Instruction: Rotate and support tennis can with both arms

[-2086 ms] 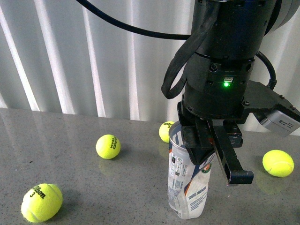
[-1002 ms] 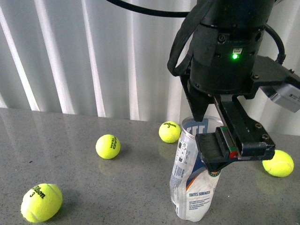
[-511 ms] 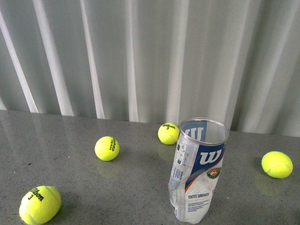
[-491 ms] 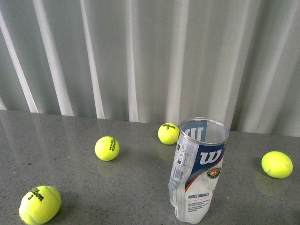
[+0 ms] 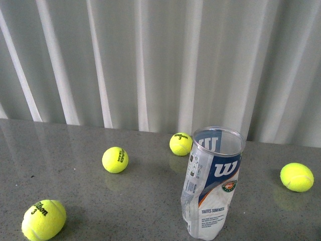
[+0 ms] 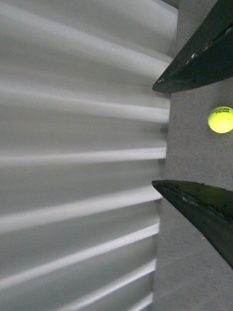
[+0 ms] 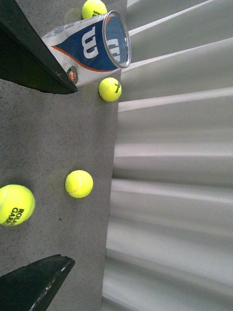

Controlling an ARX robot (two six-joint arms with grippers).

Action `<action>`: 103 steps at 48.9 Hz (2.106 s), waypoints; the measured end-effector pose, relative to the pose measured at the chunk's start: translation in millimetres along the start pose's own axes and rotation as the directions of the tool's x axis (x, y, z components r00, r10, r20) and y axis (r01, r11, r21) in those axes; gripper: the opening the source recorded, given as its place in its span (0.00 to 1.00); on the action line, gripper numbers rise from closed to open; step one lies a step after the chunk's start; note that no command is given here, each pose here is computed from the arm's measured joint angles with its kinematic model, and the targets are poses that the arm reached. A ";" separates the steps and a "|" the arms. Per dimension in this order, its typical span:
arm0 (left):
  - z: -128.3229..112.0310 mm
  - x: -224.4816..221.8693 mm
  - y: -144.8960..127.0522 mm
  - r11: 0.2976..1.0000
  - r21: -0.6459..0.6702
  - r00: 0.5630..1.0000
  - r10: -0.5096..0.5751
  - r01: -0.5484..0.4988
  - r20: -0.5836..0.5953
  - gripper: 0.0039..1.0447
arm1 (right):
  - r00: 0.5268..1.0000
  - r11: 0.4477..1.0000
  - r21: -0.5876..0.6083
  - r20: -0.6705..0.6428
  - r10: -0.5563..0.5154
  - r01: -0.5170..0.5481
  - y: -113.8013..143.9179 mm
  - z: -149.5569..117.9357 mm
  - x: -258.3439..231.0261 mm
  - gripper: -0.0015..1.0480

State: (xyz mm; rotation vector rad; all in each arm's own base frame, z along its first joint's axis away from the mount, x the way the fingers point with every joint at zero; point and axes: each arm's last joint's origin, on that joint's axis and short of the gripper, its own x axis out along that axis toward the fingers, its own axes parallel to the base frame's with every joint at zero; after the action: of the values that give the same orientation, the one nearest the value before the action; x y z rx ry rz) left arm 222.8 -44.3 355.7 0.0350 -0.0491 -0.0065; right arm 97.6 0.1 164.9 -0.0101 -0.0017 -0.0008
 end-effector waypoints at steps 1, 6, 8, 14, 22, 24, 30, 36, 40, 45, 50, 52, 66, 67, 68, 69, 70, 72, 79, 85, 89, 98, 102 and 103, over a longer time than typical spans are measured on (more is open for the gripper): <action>-12.3 -5.6 3.6 1.000 -0.008 1.000 0.009 -0.009 -0.003 0.48 | 1.000 1.000 0.000 0.000 0.000 0.000 0.0 0.0 0.0 0.93; -59.9 -25.2 12.3 1.000 -0.021 0.999 0.006 -0.007 -0.041 0.26 | 1.000 1.000 0.000 0.000 0.006 -0.006 0.2 0.0 0.0 0.93; -76.2 -32.4 15.5 1.000 -0.022 0.999 0.005 -0.007 -0.054 0.15 | 1.000 1.000 0.000 0.000 0.005 -0.005 0.2 0.0 0.0 0.93; -96.4 -46.2 20.0 1.000 -0.029 0.999 -0.004 0.002 -0.052 0.03 | 1.000 1.000 0.000 0.000 0.003 -0.003 0.1 0.0 0.0 0.93; -125.2 -65.9 27.3 0.999 -0.033 0.998 0.008 -0.010 -0.057 0.03 | 1.000 1.000 0.000 0.000 0.004 -0.004 0.1 0.0 0.0 0.93; -131.2 -70.0 30.0 0.999 -0.033 0.998 0.000 -0.002 -0.059 0.03 | 1.000 1.000 0.000 0.000 0.003 -0.003 0.1 0.0 0.0 0.93; -145.2 -81.5 37.8 0.999 -0.034 0.998 0.003 -0.005 -0.056 0.03 | 1.000 1.000 0.000 0.000 0.003 -0.003 0.1 0.0 0.0 0.93; -152.5 -87.9 38.1 0.999 -0.035 0.999 0.007 -0.008 -0.052 0.03 | 1.000 1.000 0.000 0.000 0.004 -0.004 0.1 0.0 0.0 0.93; -156.7 -91.8 37.9 0.999 -0.035 0.999 0.006 -0.008 -0.052 0.03 | 1.000 1.000 0.000 0.000 0.004 -0.004 0.1 0.0 0.0 0.93; -161.6 -96.6 37.7 0.999 -0.035 0.999 0.006 -0.007 -0.051 0.03 | 1.000 1.000 0.000 0.000 0.003 -0.003 0.1 0.0 0.0 0.93; -165.5 -100.7 37.5 0.999 -0.035 0.999 0.004 -0.006 -0.051 0.03 | 1.000 1.000 0.000 0.000 0.004 -0.004 0.1 0.0 0.0 0.93; -166.7 -101.9 37.5 0.999 -0.036 0.999 0.004 -0.006 -0.052 0.03 | 1.000 1.000 0.000 0.000 0.004 -0.004 0.1 0.0 0.0 0.93; -175.8 -113.0 37.2 0.999 -0.037 0.999 0.004 -0.006 -0.051 0.03 | 1.000 1.000 0.000 0.000 0.004 -0.004 0.1 0.0 0.0 0.93; -176.4 -113.8 37.1 0.999 -0.037 0.999 0.004 -0.006 -0.051 0.03 | 1.000 1.000 0.000 0.000 0.004 -0.004 0.1 0.0 0.0 0.93; -177.2 -114.3 37.1 0.999 -0.037 0.999 0.004 -0.006 -0.051 0.03 | 1.000 1.000 0.000 0.000 0.004 -0.004 0.1 0.0 0.0 0.93; -178.7 -114.7 37.0 0.999 -0.037 0.999 0.004 -0.006 -0.047 0.03 | 1.000 1.000 0.000 0.000 0.004 -0.004 0.1 0.0 0.0 0.93; -178.2 -115.1 37.1 0.999 -0.036 0.999 0.004 -0.006 -0.039 0.03 | 1.000 1.000 0.000 0.000 0.003 -0.003 0.1 0.0 0.0 0.93; -177.4 -115.7 37.1 0.999 -0.037 1.000 0.006 -0.007 -0.031 0.03 | 1.000 1.000 0.000 0.000 0.003 -0.003 0.1 0.0 0.0 0.93; -176.3 -119.3 37.1 0.999 -0.037 1.000 0.005 -0.005 -0.020 0.03 | 1.000 1.000 0.000 0.000 0.004 -0.004 0.1 0.0 0.0 0.93; -176.5 -121.4 37.1 0.999 -0.037 1.000 0.005 -0.005 -0.021 0.03 | 1.000 1.000 0.000 0.000 0.004 -0.004 0.1 0.0 0.0 0.93; -176.5 -122.6 37.1 0.999 -0.037 1.000 0.005 -0.005 -0.021 0.03 | 1.000 1.000 0.000 0.000 0.004 -0.004 0.1 0.0 0.0 0.93; -180.8 -131.3 36.9 0.999 -0.037 0.998 0.003 -0.005 -0.055 0.03 | 1.000 1.000 0.000 0.000 0.003 -0.003 0.1 0.0 0.0 0.93; -179.0 -135.2 36.9 0.999 -0.037 1.000 0.004 -0.006 -0.028 0.03 | 1.000 1.000 0.000 0.000 0.003 -0.003 0.1 0.0 0.0 0.93; -178.7 -135.4 36.9 0.999 -0.037 1.000 0.004 -0.005 -0.025 0.03 | 1.000 1.000 0.000 0.000 0.004 -0.004 0.1 0.0 0.0 0.93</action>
State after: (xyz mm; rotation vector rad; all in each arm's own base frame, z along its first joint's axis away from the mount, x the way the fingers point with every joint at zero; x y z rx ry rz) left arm 96.6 -0.2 172.0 -0.0021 -0.0242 -0.0023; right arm 97.6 0.2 164.9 -0.0105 -0.0017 0.0030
